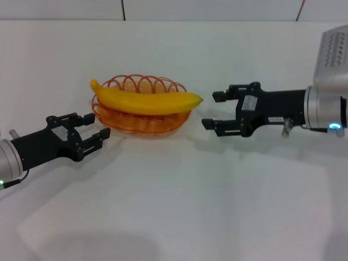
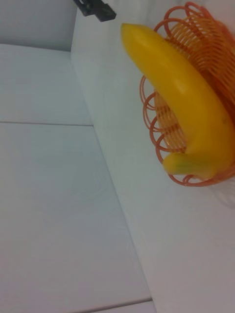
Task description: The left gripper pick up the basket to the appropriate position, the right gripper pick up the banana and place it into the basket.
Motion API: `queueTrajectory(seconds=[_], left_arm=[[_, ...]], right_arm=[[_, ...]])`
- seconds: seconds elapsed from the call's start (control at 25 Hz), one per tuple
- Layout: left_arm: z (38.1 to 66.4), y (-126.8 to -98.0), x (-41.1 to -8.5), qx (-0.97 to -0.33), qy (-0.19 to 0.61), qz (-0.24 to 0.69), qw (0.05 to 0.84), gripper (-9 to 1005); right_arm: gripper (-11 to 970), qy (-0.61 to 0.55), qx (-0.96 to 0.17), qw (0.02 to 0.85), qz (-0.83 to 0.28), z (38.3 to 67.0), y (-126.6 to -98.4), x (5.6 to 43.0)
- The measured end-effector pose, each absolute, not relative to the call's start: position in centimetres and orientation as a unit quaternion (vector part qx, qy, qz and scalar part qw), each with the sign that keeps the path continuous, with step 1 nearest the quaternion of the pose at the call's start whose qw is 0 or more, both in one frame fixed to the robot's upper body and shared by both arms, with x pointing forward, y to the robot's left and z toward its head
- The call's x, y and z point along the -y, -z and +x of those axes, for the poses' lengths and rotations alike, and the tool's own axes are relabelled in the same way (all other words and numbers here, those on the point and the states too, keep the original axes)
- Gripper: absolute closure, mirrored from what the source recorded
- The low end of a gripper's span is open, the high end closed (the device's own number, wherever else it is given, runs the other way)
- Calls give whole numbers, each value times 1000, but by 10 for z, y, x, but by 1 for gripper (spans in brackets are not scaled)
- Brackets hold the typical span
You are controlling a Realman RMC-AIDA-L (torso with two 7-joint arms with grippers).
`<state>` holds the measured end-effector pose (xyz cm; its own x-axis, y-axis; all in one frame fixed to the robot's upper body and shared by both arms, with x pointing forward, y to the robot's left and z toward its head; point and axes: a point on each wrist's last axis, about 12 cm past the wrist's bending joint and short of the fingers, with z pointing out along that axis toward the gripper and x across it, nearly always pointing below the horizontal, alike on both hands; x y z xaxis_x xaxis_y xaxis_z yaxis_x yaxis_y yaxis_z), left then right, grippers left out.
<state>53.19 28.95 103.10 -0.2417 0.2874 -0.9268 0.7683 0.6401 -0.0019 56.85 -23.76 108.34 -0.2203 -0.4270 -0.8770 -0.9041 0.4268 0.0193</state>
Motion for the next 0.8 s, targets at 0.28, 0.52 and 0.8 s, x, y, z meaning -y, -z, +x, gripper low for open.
queueTrajectory(seconds=[0.28,0.52,0.8], left_arm=[[529,-1029,-291,-754,237,348,504,469],[528,-1028,-292,-754,237,348,504,469],[528,-1028,-292,-754,236,347,505,469]], right_arm=[[225,-304,-718,423,-461,561,-1083,241],[225,-304,-718,437,-448,558,-1081,253],[225,-301,-720,439,-446,557,-1080,258]])
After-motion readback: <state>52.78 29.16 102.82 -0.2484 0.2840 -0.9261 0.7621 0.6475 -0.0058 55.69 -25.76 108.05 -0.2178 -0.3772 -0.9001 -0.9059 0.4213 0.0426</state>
